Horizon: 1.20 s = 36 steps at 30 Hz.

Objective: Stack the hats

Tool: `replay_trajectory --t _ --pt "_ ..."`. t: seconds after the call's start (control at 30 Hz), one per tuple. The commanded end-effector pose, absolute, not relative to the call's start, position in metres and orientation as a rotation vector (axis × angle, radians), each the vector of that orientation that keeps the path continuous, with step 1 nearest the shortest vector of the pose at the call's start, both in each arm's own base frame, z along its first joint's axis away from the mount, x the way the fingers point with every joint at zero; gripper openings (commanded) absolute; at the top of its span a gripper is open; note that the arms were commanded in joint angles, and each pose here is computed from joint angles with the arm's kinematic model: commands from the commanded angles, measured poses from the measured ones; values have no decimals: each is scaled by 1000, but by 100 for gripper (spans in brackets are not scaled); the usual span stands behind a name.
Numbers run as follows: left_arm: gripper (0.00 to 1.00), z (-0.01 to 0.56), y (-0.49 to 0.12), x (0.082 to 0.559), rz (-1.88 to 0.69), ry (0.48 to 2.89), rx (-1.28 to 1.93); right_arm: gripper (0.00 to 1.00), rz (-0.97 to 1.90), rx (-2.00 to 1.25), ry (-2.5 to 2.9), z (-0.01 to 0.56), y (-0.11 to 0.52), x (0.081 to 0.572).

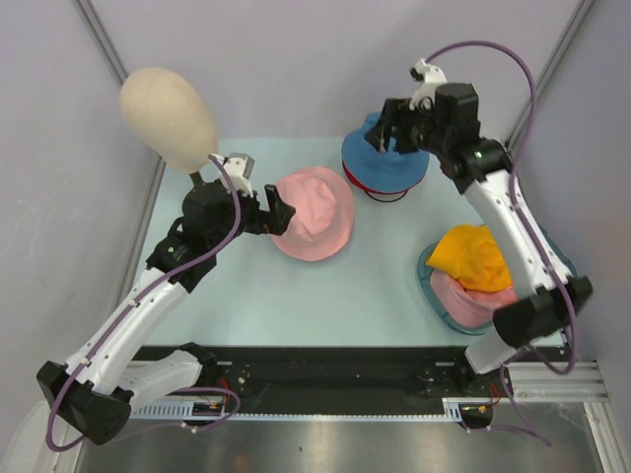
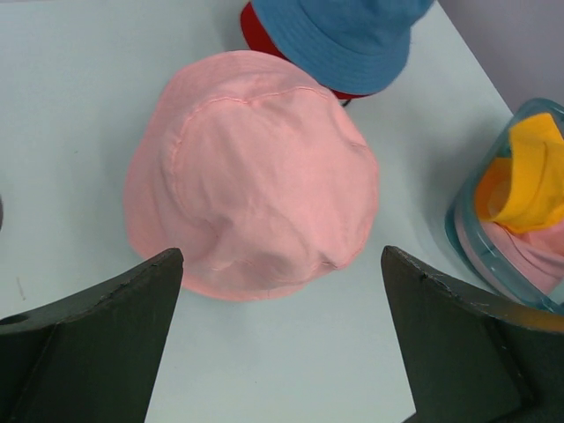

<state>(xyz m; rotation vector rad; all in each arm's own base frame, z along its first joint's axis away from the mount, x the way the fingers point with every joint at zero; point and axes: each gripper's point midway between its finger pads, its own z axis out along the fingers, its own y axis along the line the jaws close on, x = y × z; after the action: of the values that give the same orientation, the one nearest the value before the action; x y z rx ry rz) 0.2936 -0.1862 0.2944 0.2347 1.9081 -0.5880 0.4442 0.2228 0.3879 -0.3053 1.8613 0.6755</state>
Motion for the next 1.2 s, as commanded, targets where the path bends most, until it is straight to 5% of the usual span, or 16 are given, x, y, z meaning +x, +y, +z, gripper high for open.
replay_trajectory --t 0.0,0.1,0.27,1.17 --pt "100 291 -161 307 -494 1883 72 74 370 -27 2071 345 148 371" --pt "100 287 -156 312 -471 1880 41 74 144 171 2280 271 96 326" --pt "100 287 -156 319 -450 1878 55 73 -109 436 2345 229 30 273" --pt "100 282 -152 315 -437 1887 64 67 -483 374 2594 153 24 305"
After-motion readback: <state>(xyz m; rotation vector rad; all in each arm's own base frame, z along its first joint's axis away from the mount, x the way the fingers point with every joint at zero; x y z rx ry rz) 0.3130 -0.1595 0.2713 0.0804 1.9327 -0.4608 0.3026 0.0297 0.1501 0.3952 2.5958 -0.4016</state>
